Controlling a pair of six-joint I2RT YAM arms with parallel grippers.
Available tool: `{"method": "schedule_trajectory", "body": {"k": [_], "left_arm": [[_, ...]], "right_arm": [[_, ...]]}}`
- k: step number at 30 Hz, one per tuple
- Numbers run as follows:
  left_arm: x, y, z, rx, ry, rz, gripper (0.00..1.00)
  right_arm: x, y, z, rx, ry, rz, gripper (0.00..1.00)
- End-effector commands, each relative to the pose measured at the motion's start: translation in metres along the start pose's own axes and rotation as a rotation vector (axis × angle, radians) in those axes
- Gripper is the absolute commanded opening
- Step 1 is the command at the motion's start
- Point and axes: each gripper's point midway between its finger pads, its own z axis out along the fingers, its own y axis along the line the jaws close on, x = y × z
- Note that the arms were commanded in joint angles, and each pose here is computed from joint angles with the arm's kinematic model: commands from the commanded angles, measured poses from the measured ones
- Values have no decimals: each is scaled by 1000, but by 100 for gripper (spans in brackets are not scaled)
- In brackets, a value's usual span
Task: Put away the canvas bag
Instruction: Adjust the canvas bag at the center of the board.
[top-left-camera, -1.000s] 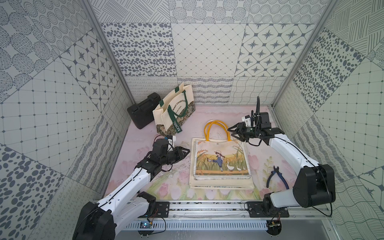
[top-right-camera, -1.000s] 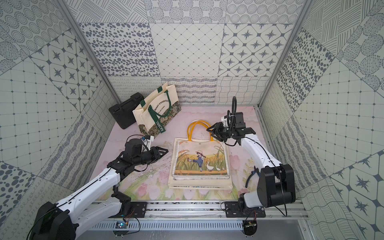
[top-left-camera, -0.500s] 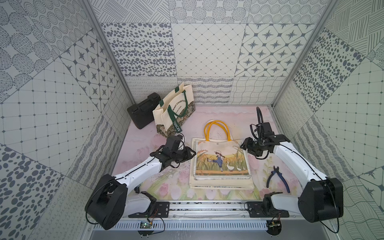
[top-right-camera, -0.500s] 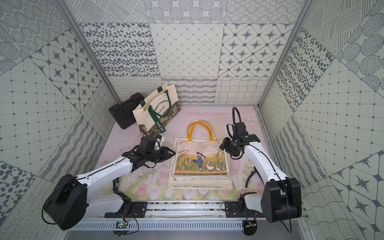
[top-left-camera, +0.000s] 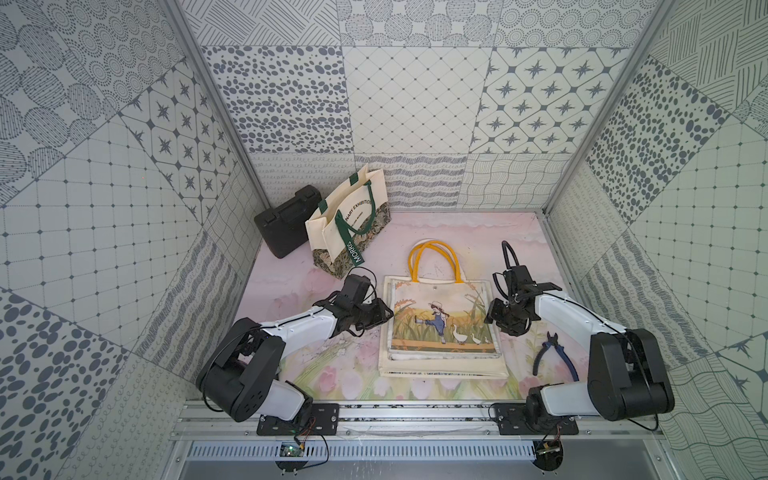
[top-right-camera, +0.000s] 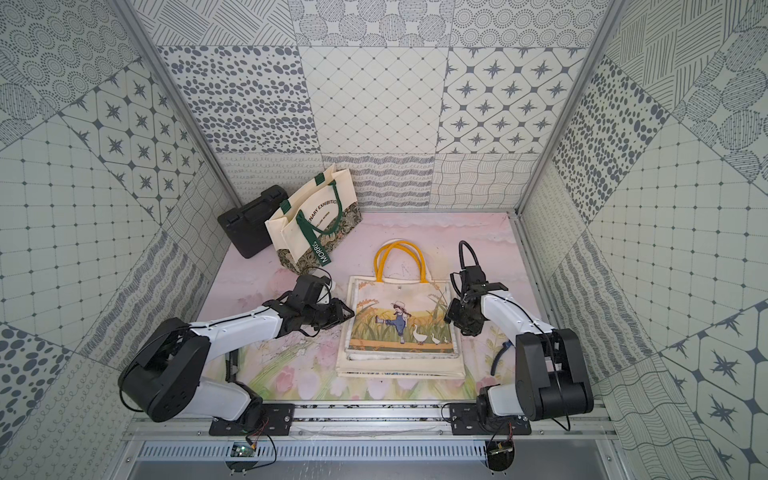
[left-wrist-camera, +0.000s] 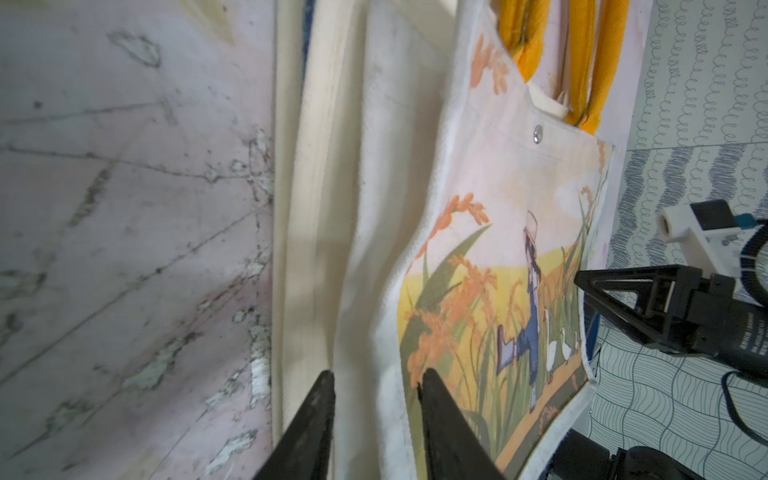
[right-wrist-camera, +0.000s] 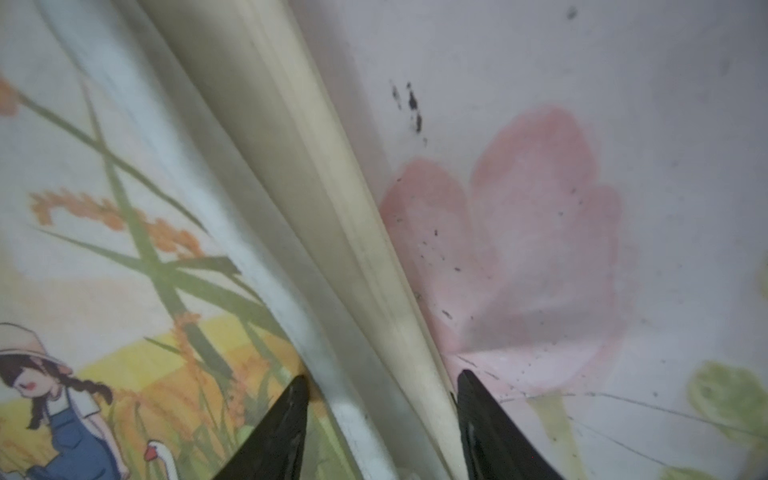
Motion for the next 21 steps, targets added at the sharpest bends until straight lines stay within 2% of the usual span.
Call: {"method": "schedule_trajectory", "body": {"k": [1,3,11,21], "left_arm": [[-14,-7,12,28,-38,34,37],[-13,-4,17,27,-30,30,37],[-9,8,31,-13,17,31,37],[-17,19,16,-50,-8,35,36]], "right_arm": [[3,-5,19,9,24,22,59],[10,-1,28,-16,62,35,59],[12,17,29,-104,105,42,59],[19,51,26,-170,126,5,58]]}}
